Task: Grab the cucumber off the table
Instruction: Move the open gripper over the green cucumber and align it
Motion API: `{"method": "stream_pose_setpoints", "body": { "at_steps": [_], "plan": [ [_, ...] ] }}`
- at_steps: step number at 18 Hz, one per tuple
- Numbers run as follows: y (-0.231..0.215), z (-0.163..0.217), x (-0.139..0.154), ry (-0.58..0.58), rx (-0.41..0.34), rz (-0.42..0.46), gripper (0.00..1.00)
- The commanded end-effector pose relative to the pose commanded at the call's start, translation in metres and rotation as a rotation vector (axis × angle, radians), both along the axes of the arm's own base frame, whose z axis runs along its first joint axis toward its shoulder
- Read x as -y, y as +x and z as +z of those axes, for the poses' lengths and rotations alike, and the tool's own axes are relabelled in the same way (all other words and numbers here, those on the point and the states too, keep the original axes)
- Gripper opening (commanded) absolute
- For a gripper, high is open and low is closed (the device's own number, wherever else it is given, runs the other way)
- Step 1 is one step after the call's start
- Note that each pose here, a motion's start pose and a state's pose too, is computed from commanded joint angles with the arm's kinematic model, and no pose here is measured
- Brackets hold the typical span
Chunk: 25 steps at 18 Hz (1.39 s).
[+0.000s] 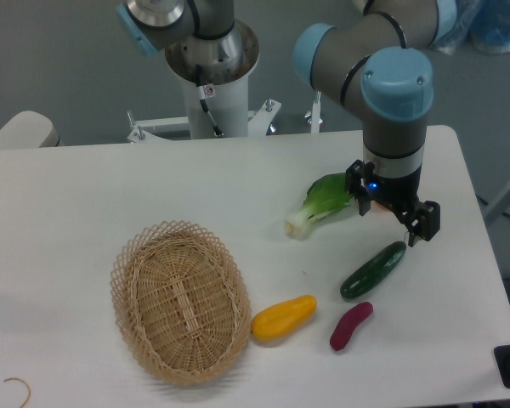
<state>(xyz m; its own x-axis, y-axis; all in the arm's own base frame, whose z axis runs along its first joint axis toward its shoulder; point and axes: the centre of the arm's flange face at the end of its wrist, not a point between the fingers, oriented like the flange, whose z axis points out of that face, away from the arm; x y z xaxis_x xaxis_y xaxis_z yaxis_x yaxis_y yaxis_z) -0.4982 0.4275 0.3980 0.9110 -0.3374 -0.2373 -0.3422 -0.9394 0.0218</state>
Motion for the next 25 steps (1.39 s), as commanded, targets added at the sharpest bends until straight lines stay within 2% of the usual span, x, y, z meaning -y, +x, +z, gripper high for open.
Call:
{"method": "stream_pose_setpoints", "body": {
  "at_steps": [8, 14, 16, 19, 22, 25],
  "plan": [
    [-0.001, -0.006, 0.004, 0.003, 0.013, 0.012, 1.00],
    [-0.003, -0.025, -0.004, 0.030, 0.058, 0.090, 1.00],
    [-0.005, -0.039, -0.008, 0.038, 0.086, 0.130, 1.00],
    [-0.015, -0.064, -0.014, 0.030, 0.113, 0.144, 1.00],
    [-0.039, -0.100, -0.015, 0.040, 0.077, 0.152, 1.00],
    [-0.055, -0.119, -0.001, 0.036, 0.086, 0.175, 1.00]
  ]
}}
